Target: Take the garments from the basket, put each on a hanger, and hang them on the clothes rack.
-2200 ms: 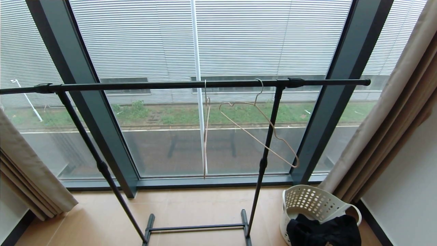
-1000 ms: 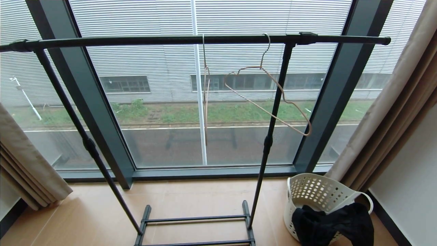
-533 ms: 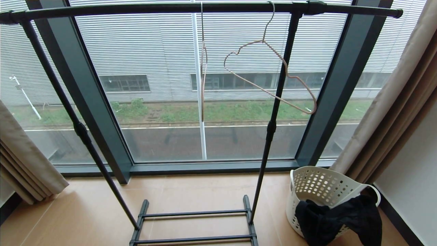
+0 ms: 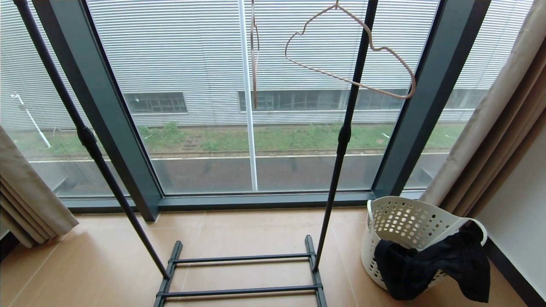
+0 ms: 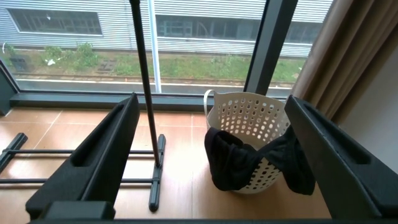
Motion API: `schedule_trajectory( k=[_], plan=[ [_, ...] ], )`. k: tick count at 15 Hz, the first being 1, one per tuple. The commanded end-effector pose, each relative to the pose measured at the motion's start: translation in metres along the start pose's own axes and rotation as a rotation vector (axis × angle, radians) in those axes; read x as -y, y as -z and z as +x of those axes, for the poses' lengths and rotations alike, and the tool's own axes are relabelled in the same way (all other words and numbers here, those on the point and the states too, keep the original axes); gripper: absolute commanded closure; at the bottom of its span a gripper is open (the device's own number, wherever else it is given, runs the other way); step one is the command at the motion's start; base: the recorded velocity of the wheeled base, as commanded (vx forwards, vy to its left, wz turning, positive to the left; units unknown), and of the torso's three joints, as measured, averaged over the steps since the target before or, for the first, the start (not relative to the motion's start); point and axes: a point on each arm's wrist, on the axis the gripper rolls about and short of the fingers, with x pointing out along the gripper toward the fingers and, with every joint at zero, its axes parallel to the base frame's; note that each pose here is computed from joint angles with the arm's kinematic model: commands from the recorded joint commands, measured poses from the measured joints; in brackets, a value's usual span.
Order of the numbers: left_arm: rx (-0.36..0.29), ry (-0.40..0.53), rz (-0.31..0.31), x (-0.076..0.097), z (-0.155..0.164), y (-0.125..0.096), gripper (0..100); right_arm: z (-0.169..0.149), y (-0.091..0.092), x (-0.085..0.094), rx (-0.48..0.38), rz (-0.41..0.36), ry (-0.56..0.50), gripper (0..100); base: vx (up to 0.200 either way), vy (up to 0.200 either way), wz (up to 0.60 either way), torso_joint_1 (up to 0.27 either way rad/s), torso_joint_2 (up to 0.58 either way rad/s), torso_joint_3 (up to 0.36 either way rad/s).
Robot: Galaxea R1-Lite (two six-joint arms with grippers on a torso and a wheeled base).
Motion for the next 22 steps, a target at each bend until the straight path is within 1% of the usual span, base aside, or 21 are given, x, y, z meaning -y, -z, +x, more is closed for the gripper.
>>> schedule_trajectory(
  k=[1, 4, 6, 14, 22],
  plan=[
    [-0.001, 0.000, -0.001, 0.0000, 0.0001, 0.0000, 0, 0.0000, 0.0000, 0.0000, 0.000, 0.001, 0.000, 0, 0.000, 0.000, 0.00, -0.115, 0.46, 0.349],
    [-0.001, 0.000, -0.001, 0.0000, 0.0001, 0.0000, 0, 0.0000, -0.0001, 0.0000, 0.001, 0.001, 0.001, 0, 0.000, 0.000, 0.00, -0.100, 0.45, 0.357],
    [-0.001, 0.000, -0.001, 0.0000, 0.0001, 0.0000, 0, 0.0000, -0.0001, 0.0000, 0.001, 0.001, 0.001, 0, 0.000, 0.000, 0.00, -0.051, 0.22, 0.173],
    [-0.001, 0.000, -0.001, 0.0000, 0.0001, 0.0000, 0, 0.0000, -0.0001, 0.0001, 0.001, 0.002, 0.004, 0, 0.000, 0.000, 0.00, -0.003, 0.02, 0.014],
    [-0.001, -0.001, 0.001, 0.0000, 0.0001, 0.0000, 0, 0.0000, -0.0001, 0.0001, 0.001, 0.001, 0.004, 0, 0.000, 0.000, -0.60, 0.002, 0.00, 0.003]
  ],
)
